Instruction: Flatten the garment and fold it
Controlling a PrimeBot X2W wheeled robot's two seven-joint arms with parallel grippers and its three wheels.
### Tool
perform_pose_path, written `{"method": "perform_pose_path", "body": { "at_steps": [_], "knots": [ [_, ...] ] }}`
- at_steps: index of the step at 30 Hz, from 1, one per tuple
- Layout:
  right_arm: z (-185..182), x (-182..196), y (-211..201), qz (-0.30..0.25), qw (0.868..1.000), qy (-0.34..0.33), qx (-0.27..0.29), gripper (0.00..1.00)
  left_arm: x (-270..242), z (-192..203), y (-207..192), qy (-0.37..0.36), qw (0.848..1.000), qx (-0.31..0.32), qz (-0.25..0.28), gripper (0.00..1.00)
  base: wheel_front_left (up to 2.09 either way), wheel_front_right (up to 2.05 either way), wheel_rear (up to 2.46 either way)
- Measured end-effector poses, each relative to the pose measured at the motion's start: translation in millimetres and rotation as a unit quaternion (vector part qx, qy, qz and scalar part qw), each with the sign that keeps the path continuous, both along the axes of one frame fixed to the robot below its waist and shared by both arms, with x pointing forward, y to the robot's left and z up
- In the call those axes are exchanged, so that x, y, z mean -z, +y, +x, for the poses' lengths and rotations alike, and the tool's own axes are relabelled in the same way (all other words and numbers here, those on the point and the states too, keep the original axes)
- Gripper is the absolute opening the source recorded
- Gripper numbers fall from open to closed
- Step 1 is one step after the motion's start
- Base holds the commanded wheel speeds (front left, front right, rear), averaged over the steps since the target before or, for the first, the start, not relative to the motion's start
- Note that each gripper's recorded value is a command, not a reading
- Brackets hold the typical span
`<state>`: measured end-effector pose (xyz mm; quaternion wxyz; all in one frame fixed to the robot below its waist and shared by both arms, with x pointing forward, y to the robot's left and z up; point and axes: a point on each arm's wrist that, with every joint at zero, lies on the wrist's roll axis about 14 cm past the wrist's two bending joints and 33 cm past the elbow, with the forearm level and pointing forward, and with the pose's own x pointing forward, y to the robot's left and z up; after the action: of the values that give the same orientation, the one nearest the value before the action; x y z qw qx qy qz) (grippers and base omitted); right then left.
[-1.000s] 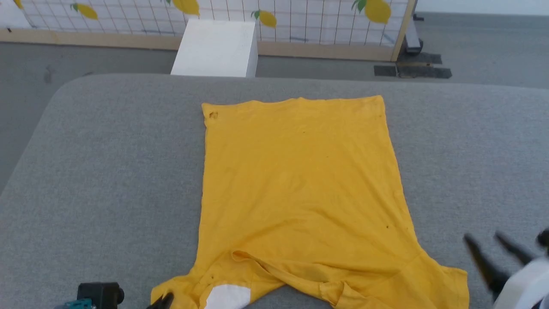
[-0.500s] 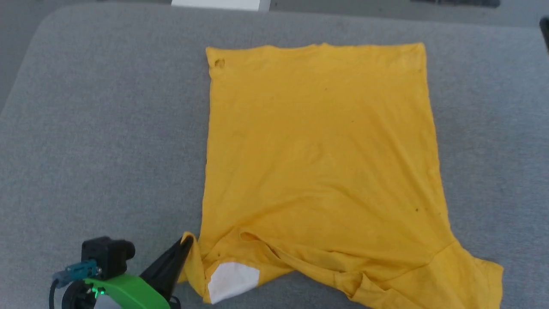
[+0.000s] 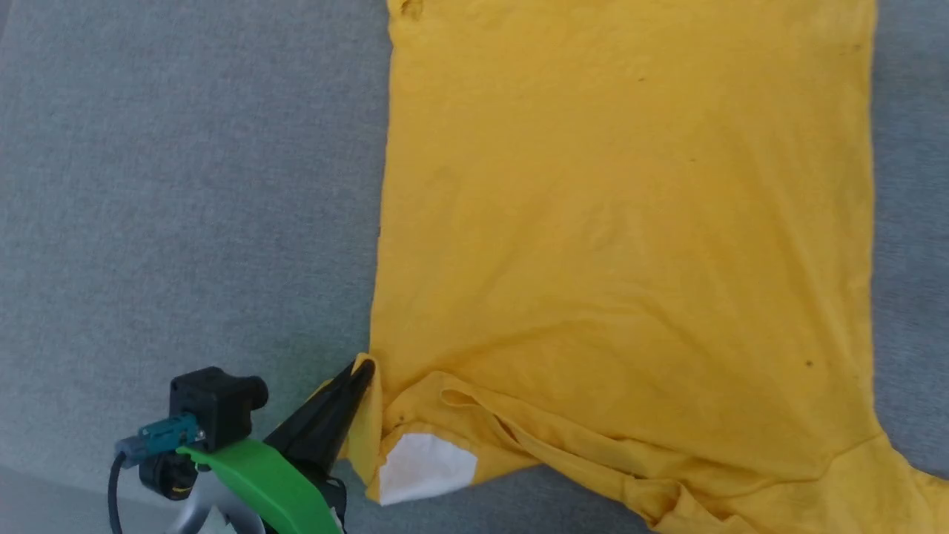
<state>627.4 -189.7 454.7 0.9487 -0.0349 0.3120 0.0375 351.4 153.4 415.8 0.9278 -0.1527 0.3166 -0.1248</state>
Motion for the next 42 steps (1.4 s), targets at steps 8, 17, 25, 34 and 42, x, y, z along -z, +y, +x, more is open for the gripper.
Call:
{"method": "perform_pose_path", "body": {
  "at_steps": [8, 17, 25, 34, 42],
  "knots": [
    [5.9, 62.0, 24.1, 0.014, 0.997, 0.074, -0.01, 1.0, 15.5, -3.3, 9.0, 0.021, 1.0, -0.018, 0.008, 0.0, 0.0, 0.0, 0.0],
    [9.8, 95.2, 39.2, 0.021, 0.994, 0.104, -0.011, 0.0, 26.3, -6.1, 21.0, 0.038, 0.998, -0.042, 0.019, 0.0, 0.0, 0.0, 0.0],
    [7.0, 72.5, 24.3, 0.033, 0.998, 0.058, 0.004, 0.0, 17.0, -0.4, 21.1, 0.014, 0.999, -0.039, 0.02, 0.0, 0.0, 0.0, 0.0],
    [-71.8, 31.1, -69.5, 0.019, 0.996, 0.015, 0.088, 0.0, -18.1, 2.3, 24.2, -0.051, 0.997, -0.048, 0.024, 0.0, 0.0, 0.0, 0.0],
    [-221.4, 49.3, -119.0, 0.036, 0.979, 0.059, 0.191, 0.0, -30.0, -9.7, 26.1, -0.075, 0.995, -0.058, 0.035, 0.0, 0.0, 0.0, 0.0]
  ]
}}
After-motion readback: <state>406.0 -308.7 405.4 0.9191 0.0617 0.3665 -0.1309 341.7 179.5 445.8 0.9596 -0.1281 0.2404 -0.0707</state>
